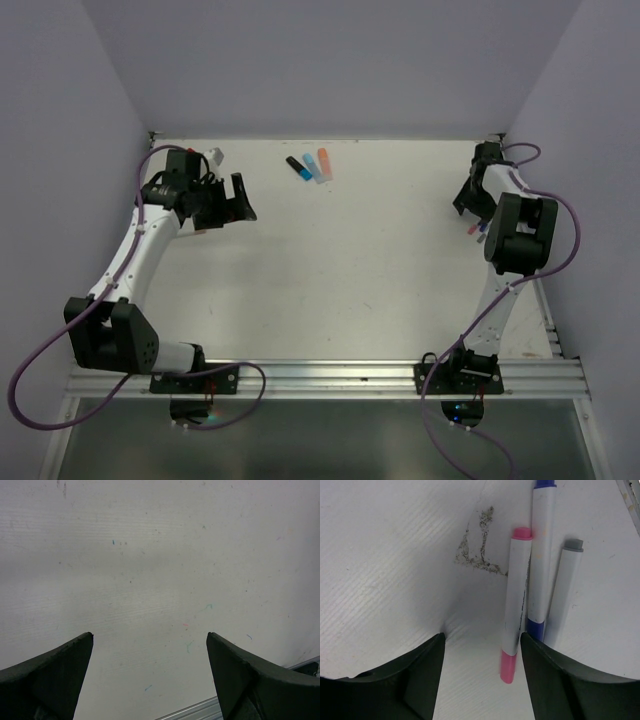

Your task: Open the pen caps

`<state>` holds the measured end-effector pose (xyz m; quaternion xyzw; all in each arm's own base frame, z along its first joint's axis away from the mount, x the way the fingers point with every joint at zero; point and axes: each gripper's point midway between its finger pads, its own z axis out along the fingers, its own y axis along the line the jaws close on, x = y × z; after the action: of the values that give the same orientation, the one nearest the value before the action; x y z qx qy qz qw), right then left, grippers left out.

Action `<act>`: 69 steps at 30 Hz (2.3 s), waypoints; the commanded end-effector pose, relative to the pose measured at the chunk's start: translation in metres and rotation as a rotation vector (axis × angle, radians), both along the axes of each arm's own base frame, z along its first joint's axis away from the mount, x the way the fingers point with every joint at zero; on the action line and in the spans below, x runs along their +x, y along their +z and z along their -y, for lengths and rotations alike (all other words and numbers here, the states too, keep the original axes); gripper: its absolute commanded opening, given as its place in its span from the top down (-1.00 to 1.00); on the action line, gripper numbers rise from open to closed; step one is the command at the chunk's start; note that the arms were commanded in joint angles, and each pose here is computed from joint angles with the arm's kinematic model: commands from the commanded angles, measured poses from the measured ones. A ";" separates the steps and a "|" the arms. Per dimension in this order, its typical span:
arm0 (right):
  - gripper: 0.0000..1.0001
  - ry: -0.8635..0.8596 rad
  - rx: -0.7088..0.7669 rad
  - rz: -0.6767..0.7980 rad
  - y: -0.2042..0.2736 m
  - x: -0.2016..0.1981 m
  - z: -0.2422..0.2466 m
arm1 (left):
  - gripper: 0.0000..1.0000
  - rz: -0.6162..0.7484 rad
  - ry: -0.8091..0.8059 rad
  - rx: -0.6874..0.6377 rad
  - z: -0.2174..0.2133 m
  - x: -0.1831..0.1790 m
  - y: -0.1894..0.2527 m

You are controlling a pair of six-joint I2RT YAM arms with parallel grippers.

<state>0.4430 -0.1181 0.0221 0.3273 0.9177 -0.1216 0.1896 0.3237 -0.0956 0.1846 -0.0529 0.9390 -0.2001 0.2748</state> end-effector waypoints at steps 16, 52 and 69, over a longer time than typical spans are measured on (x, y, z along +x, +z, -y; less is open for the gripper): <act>0.59 0.053 0.093 0.046 -0.001 -0.005 -0.019 | -0.65 0.042 -0.075 -0.087 0.015 0.008 0.007; 1.00 0.811 1.198 0.419 0.219 -0.034 -0.478 | 0.03 0.059 -0.325 -0.645 0.131 0.057 0.038; 1.00 0.792 1.246 0.422 0.230 -0.036 -0.493 | 0.04 0.056 -0.341 -0.626 0.143 0.067 0.041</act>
<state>0.4118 0.3698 0.2159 0.0572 0.8297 0.5337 0.1534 0.3870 -0.2359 0.2079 0.0214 0.8283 -0.5148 0.2204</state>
